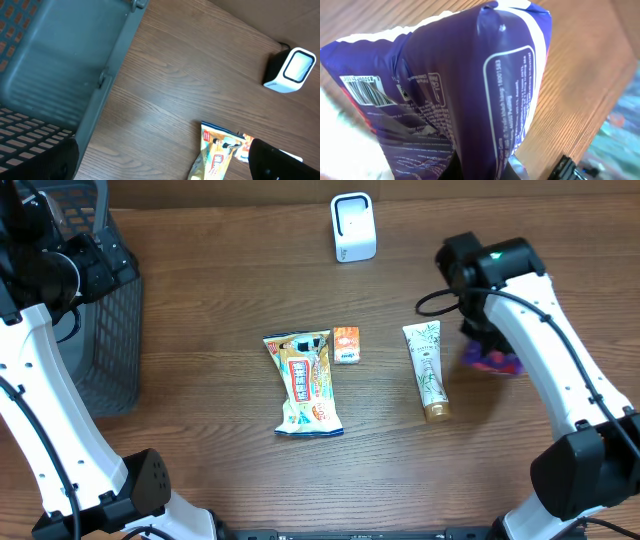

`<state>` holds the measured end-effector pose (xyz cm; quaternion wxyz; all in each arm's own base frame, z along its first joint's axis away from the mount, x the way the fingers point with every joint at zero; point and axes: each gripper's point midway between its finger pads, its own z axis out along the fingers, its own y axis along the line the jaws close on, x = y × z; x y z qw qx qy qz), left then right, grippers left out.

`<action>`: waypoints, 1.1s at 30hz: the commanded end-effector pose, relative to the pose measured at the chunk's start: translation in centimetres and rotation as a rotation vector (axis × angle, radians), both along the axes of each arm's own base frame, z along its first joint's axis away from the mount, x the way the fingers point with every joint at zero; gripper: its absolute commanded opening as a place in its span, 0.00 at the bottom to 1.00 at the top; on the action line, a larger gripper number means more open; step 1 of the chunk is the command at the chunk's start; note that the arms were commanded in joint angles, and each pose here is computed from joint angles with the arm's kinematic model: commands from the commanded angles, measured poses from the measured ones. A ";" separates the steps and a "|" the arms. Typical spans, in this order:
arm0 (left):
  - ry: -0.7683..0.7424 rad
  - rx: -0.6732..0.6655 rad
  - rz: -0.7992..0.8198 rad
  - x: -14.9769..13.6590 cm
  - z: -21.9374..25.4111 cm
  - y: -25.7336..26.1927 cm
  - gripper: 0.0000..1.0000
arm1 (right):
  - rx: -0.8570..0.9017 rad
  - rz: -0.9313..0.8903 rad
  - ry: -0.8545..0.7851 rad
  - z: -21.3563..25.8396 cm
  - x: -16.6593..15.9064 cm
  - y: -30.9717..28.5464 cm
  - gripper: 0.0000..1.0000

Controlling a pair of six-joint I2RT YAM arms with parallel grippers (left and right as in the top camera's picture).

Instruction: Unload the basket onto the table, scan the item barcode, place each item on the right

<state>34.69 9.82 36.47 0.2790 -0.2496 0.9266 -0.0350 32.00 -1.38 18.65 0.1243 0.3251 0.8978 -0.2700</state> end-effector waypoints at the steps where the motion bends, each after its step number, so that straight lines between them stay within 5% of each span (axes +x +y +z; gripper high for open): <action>1: -0.006 0.016 0.001 -0.5 0.4 0.3 1.00 | -0.128 -0.160 -0.106 0.4 0.1 -4.1 0.04; 15: -0.006 0.016 0.000 -0.5 0.4 0.3 1.00 | -0.048 -0.329 0.055 -6.2 -4.1 -7.6 0.04; 25: -0.006 0.016 0.001 -0.5 0.4 0.3 1.00 | 0.049 -0.138 0.201 -8.7 -5.1 -2.9 0.05; 33: -0.006 0.016 0.001 -0.5 0.4 0.3 1.00 | 0.081 0.073 0.246 -9.1 -5.2 2.7 0.16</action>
